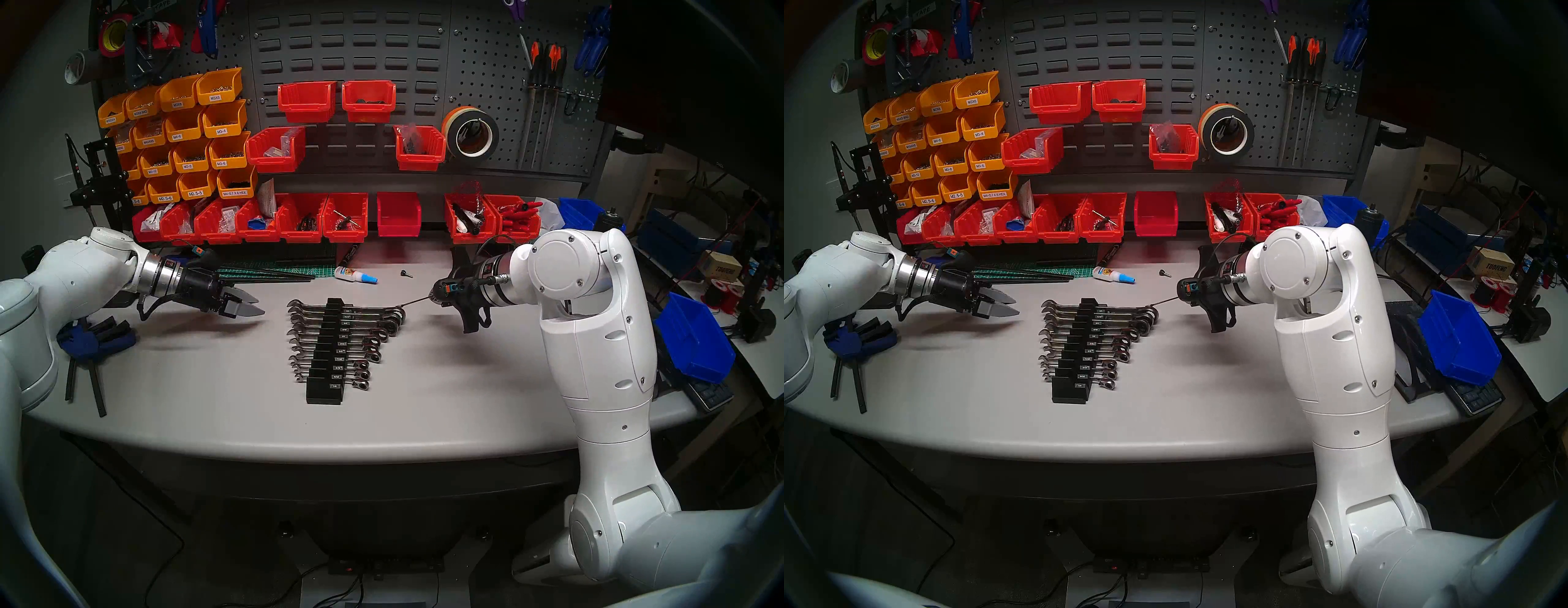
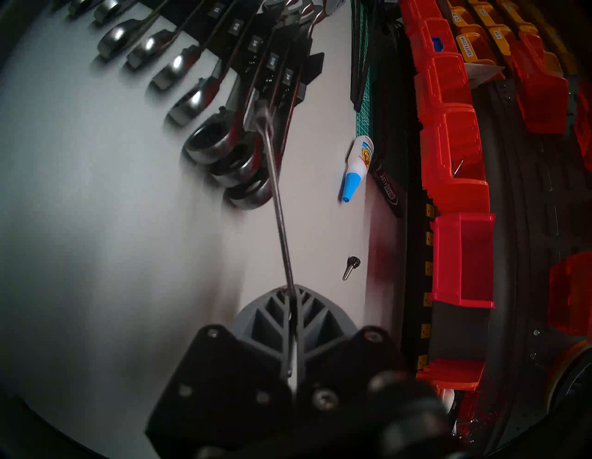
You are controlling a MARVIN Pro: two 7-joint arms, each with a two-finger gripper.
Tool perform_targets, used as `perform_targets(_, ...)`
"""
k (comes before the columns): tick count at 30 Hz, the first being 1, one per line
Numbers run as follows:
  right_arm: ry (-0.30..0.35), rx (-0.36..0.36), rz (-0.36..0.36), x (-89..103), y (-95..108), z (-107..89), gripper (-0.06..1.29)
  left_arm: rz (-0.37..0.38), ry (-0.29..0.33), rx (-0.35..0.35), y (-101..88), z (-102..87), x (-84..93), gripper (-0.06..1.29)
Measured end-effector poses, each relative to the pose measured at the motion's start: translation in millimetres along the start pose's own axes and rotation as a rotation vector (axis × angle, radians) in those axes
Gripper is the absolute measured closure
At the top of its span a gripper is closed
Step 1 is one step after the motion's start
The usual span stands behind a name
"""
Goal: Put the wrenches on the table into the correct slot in the case
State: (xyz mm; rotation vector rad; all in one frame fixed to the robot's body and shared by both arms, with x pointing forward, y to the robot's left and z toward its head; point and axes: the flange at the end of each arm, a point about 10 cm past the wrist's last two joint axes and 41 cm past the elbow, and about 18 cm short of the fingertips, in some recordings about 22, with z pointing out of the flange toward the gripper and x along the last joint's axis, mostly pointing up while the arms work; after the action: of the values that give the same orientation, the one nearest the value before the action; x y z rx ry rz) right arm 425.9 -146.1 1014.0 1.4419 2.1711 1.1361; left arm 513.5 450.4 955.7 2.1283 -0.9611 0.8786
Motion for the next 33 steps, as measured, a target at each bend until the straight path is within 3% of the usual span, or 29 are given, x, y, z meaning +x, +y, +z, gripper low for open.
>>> perform_targets(33,0.141,-0.011,0.045,53.4,12,-7.0,1.26,0.000,0.000,0.000,0.0,0.0,0.0,0.00)
